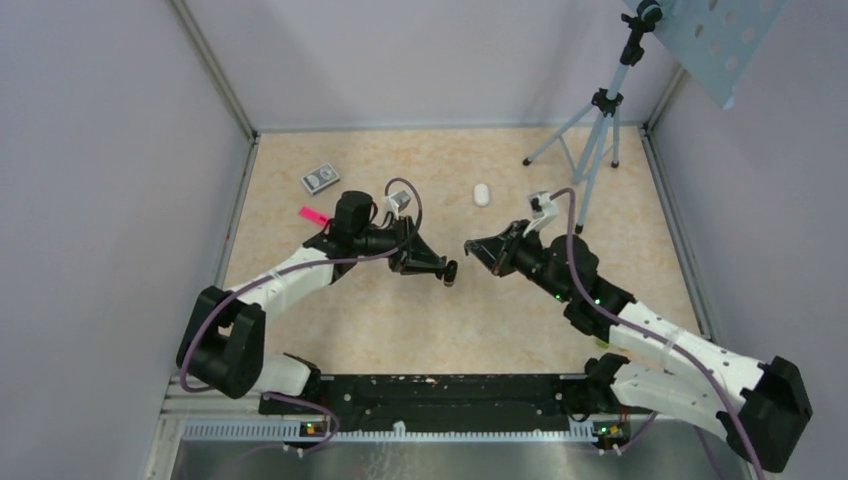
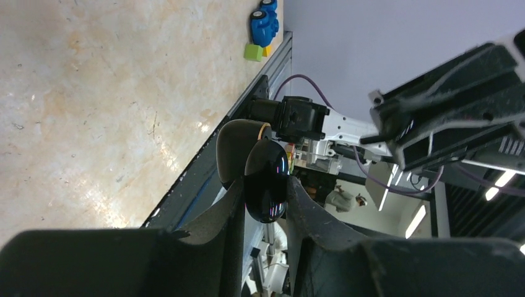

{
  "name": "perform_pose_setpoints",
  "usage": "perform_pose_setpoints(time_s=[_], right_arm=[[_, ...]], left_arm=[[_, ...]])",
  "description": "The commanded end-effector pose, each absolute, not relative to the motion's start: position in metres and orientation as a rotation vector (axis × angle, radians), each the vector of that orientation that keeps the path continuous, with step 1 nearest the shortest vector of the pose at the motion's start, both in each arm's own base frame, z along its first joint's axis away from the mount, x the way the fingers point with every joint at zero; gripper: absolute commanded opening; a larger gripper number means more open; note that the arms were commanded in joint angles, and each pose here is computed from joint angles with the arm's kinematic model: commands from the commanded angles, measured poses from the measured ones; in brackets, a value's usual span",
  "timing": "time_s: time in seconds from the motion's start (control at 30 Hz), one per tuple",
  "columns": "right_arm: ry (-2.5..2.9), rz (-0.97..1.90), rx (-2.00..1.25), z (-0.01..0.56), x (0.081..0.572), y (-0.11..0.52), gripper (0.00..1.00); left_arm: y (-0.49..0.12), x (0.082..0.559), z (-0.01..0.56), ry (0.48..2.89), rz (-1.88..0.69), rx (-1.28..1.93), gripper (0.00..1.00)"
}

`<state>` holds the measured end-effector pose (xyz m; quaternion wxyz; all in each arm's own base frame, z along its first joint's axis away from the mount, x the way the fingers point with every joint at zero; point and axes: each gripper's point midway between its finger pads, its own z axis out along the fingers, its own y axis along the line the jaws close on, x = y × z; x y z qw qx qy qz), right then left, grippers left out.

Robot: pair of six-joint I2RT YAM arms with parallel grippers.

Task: Insert the wireless bluetooth earbuds into the charging case
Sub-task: Insert the right earbud into the right side groove of the charging case.

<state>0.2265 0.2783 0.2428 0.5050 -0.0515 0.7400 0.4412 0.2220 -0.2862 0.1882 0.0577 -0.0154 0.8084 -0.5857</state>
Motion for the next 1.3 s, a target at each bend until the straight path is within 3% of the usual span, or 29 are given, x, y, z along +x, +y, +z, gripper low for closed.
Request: perform_pose_setpoints(time_s=[0.0,0.37,0.93,1.27], right_arm=[[1.752,1.116,-0.191,0.257,0.219,0.257,0.00],[1.804,0.935,-0.264,0.254,0.217,0.228,0.00],[1.737,1.083,-0.383,0.267,0.209,0.255,0.00],[1.722,1.187,-0.433,0.272,0.199,0.274,0.00]], left_arm=[[-0.288,0.218,0.204,2.393,-1.796,0.153,0.00],[-0.286,0.221,0.209,2.395,-1.705,0.234,0.00],[-0.279,0.204,0.210,2.358,-1.666,0.428,0.00],[-0.282,0.204,0.219,2.303,-1.735,0.321,0.00]])
